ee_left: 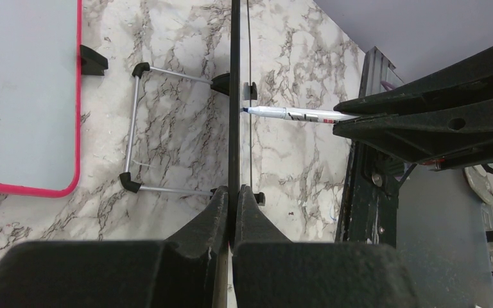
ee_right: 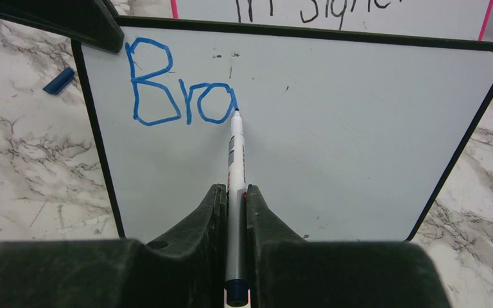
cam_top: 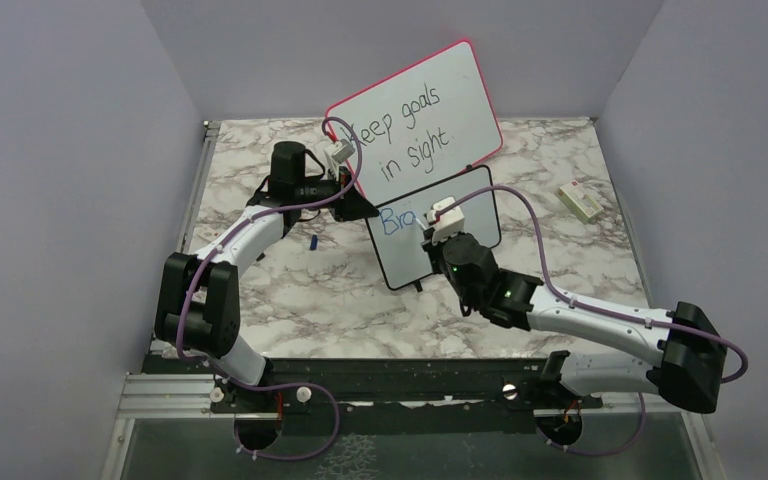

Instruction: Write a sentence on the whiteboard

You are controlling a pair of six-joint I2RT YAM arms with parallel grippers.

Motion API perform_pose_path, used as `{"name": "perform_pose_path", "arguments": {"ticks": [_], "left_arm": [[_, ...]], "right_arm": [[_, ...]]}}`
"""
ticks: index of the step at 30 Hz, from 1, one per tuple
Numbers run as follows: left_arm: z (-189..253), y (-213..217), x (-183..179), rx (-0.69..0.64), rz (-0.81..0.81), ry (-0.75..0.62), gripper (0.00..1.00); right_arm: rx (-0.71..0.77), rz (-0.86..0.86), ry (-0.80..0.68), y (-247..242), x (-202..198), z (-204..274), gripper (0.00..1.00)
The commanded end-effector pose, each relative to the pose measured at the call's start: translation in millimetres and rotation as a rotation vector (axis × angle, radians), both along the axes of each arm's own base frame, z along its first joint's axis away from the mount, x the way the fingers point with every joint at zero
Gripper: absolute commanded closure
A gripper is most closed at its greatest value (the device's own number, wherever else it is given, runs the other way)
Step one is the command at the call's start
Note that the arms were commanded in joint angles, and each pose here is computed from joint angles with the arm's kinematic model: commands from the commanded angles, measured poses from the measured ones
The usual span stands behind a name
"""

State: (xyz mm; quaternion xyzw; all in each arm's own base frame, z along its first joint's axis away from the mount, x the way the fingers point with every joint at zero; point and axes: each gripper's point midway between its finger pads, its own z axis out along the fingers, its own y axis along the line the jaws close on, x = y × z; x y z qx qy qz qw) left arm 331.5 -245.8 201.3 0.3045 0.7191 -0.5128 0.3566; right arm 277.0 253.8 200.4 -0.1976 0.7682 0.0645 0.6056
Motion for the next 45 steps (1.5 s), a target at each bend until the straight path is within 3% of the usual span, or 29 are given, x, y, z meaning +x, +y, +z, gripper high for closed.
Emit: {"name": "perform_pose_path", "arguments": {"ticks": [1,18,32,45], "left_arm": [[-11,-2,-11,0.004,-0.037,0.055,1.00],[-12,-2,-12,0.004,-0.040,0.057,1.00],[-12,-2,-12,0.006,-0.038,0.057,1.00],[-13,-2,-11,0.007,-0.038,0.058,1.00]], "right_arm": [[-0.035,0.001,0.049,-8,-6,-18,0.99],[-0.048,-0.048,0.028,-20,-3,-18,0.99],[0.049,-0.006,-0.067,-9,4,25,0.99],[0.043,0.049,-0.093,7,14,36,0.99]]}}
